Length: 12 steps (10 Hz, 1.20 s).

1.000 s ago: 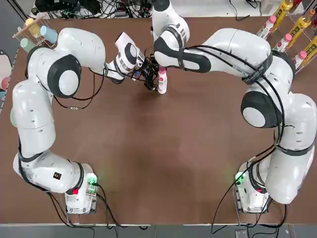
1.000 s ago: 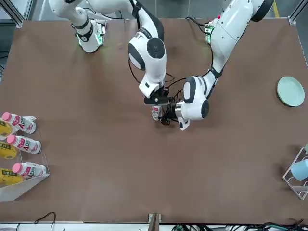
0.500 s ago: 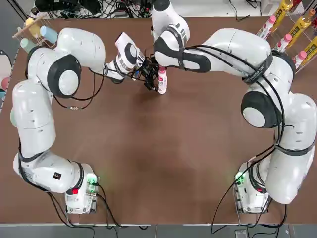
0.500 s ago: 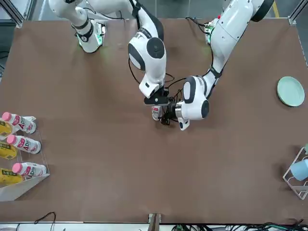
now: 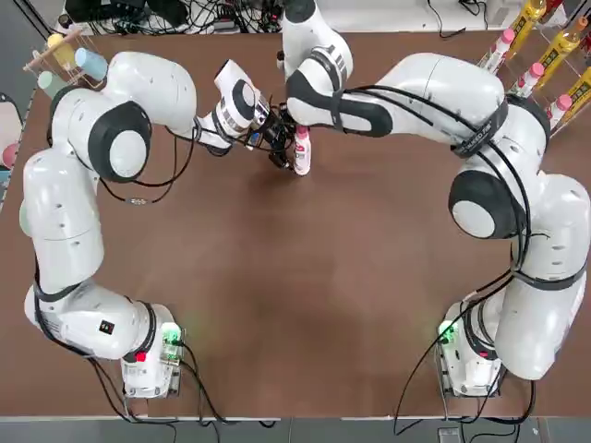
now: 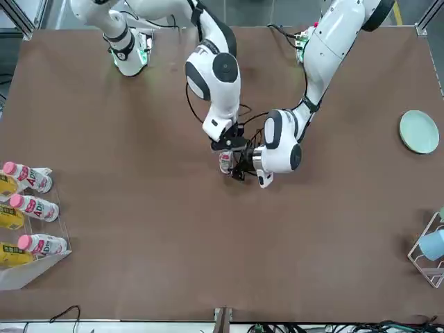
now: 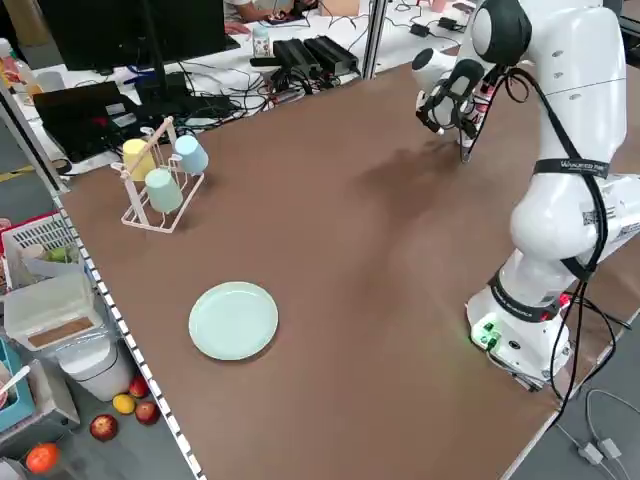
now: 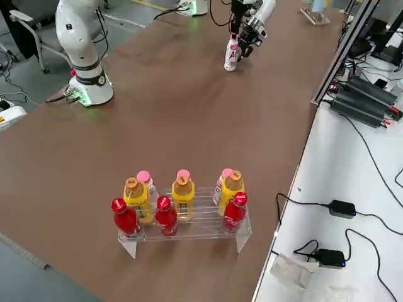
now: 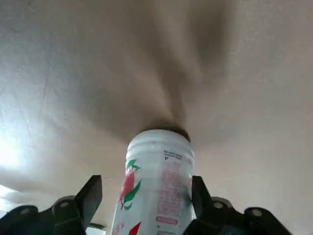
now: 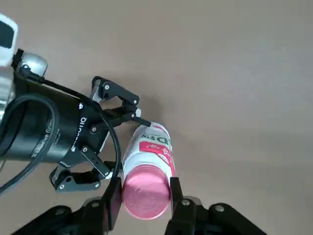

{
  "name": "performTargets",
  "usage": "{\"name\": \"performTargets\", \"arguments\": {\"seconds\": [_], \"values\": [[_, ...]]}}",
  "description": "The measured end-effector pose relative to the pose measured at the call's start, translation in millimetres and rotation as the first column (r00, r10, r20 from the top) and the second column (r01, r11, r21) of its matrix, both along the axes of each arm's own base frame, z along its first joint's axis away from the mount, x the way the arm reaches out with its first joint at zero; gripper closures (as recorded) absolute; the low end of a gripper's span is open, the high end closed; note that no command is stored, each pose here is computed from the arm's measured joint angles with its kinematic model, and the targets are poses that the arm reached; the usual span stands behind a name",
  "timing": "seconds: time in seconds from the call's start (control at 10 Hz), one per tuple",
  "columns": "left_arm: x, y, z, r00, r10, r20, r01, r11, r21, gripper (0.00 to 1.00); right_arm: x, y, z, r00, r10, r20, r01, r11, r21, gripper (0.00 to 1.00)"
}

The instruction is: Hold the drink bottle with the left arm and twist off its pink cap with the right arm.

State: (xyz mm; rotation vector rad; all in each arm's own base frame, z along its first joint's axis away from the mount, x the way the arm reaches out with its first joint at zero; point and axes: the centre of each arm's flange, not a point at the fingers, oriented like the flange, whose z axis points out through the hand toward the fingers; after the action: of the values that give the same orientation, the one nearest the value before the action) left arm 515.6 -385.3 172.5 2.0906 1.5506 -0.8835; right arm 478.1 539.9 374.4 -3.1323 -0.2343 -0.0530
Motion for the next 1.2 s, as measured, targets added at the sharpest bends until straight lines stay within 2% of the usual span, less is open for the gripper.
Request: {"name": "performTargets", "arguments": {"seconds": [0.7,1.0,1.2], "values": [[0.4,-2.7,2.8,1.000,-0.010,-0.006,0.010,1.000,-0.009,0.18,-1.4,1.5,0.1,0.998,0.061,0.009,-0.060,0.998,-0.009,0.55],[0.9,-2.6,3.2,1.000,-0.009,-0.006,0.009,1.000,-0.010,0.22,0.1,4.9,2.2,0.995,0.089,0.034,-0.089,0.996,0.016,0.55],[1.2,-2.4,3.3,1.000,-0.009,-0.006,0.009,1.000,-0.010,0.28,0.4,5.8,3.0,0.992,0.118,0.041,-0.118,0.993,0.019,0.55]]}}
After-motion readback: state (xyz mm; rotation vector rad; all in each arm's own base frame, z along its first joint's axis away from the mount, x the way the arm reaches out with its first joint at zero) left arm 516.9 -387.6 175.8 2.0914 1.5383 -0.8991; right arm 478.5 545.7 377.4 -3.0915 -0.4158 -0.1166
